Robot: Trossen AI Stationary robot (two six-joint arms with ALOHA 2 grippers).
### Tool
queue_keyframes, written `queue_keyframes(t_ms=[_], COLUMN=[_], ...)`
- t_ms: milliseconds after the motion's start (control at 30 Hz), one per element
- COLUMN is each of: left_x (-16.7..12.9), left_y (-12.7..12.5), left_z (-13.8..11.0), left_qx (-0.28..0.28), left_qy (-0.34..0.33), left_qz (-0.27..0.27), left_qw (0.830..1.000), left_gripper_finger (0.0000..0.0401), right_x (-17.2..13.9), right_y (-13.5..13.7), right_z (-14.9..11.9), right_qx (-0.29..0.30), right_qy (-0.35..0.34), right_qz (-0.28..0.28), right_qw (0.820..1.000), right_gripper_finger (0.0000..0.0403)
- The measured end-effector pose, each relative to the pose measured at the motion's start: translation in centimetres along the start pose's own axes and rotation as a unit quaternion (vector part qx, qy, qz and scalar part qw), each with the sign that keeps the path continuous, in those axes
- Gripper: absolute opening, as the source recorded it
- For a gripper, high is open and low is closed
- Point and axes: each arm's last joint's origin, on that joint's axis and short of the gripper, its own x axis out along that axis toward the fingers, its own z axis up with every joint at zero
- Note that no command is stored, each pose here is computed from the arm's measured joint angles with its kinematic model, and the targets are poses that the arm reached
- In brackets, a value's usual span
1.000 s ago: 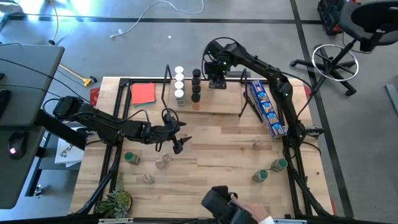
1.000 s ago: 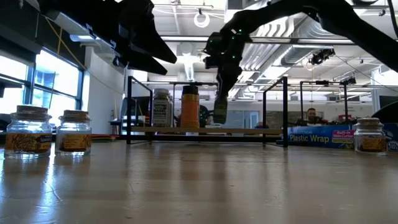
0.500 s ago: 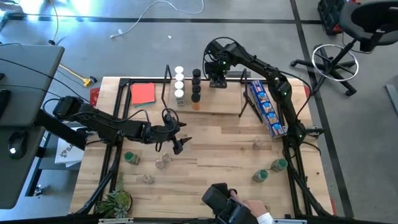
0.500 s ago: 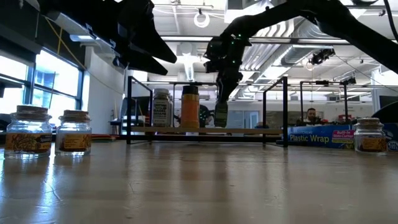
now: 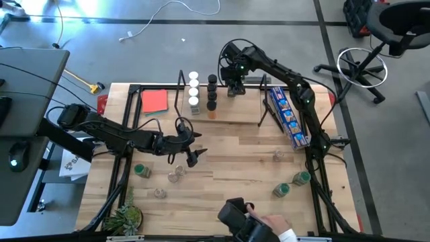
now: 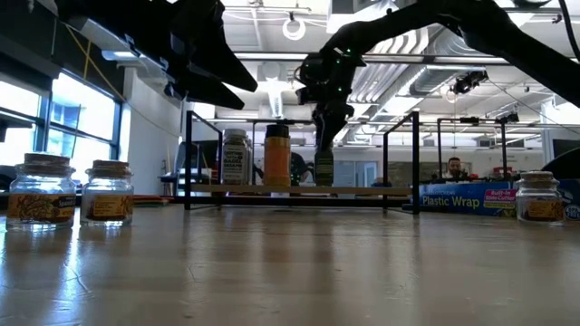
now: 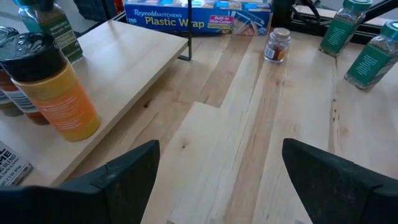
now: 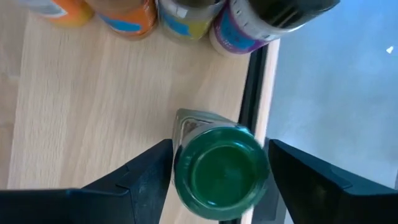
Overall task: Shelf spices
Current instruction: Put the green seasoning bottle on the shelf, then put the green seasoning bottle on the shelf aligned with the other green seasoning bottle
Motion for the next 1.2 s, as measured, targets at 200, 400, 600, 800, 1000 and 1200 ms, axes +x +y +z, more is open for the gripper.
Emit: queue_keyframes(t_ms=[200, 400, 600, 800, 1000, 1200], left_x=[-0.1, -2.7, -7.9, -12.3, -15.0, -16.1], left_y=[-0.3, -1.3, -2.0, -2.3, -3.3, -4.1], left_z=[0.3, 2.5, 4.2, 4.4, 2.2, 1.3], left_qx=[-0.001, 0.008, -0.027, -0.168, -0.284, -0.333], left_qy=[-0.005, 0.019, 0.157, 0.326, 0.46, 0.452], left_qz=[-0.006, -0.021, 0.015, 0.095, 0.188, 0.231], left_qw=[1.0, 1.0, 0.987, 0.925, 0.82, 0.794], left_gripper_finger=[0.0335, 0.0335, 0.0335, 0.0335, 0.0335, 0.0335], right_x=[-3.4, -9.6, -15.1, -17.5, -17.8, -18.1], right_y=[-0.3, 2.5, 7.9, 13.8, 19.1, 22.3], right_z=[0.8, 1.0, 2.0, 3.4, 5.7, 6.8], right_qx=[0.018, 0.048, 0.044, 0.11, 0.033, -0.014], right_qy=[-0.046, -0.093, -0.13, -0.102, -0.07, -0.068], right_qz=[-0.013, -0.023, 0.021, 0.078, 0.037, 0.024], right_qw=[0.999, 0.994, 0.99, 0.986, 0.996, 0.997], right_gripper_finger=[0.0259, 0.0259, 0.0259, 0.0259, 0.0259, 0.0259])
